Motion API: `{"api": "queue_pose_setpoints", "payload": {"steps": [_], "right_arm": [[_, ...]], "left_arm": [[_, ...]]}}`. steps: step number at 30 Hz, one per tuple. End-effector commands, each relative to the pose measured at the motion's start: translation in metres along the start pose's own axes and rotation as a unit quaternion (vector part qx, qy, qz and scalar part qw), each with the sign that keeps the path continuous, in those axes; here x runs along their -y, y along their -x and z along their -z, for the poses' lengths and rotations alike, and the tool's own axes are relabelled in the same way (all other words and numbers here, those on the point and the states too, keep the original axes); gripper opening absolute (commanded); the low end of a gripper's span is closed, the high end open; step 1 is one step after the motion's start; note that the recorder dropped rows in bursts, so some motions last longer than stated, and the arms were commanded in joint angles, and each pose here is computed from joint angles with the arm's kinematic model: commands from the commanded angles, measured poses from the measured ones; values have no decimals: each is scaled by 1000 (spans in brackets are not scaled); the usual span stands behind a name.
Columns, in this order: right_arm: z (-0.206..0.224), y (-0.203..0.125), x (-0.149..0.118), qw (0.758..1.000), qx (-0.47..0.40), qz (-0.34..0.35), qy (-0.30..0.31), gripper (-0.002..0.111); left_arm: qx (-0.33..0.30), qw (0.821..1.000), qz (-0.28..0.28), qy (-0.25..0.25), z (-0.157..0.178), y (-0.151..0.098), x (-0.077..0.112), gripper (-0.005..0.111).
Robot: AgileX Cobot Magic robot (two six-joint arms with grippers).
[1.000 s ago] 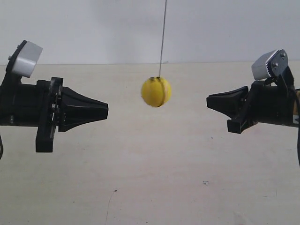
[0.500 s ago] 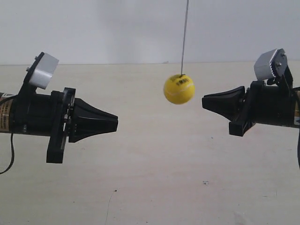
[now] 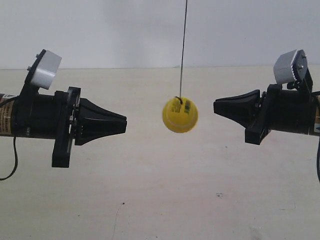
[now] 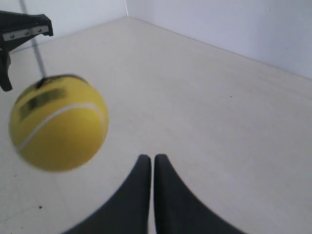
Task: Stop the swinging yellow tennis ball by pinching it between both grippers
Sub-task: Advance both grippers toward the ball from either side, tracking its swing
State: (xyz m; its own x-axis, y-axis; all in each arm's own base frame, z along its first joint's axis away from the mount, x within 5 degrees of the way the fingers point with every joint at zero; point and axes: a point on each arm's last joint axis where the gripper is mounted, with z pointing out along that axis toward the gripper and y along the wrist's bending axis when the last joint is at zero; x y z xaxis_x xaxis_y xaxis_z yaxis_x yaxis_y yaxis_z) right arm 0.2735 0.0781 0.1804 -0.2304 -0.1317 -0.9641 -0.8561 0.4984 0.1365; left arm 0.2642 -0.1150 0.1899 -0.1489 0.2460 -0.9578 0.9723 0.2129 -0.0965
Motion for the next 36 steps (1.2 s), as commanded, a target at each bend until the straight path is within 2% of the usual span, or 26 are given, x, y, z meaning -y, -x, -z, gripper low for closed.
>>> {"api": "queue_pose_setpoints", "payload": {"steps": [1, 27, 36], "right_arm": [[0, 3, -2, 1000, 13, 5, 11, 0], [0, 4, -6, 999, 17, 14, 37, 0], [0, 4, -3, 999, 20, 25, 17, 0]], "left_arm": [[16, 1000, -4, -23, -1, 3, 4, 5], [28, 999, -8, -15, -3, 6, 3, 5], [21, 999, -11, 31, -3, 5, -6, 5]]}}
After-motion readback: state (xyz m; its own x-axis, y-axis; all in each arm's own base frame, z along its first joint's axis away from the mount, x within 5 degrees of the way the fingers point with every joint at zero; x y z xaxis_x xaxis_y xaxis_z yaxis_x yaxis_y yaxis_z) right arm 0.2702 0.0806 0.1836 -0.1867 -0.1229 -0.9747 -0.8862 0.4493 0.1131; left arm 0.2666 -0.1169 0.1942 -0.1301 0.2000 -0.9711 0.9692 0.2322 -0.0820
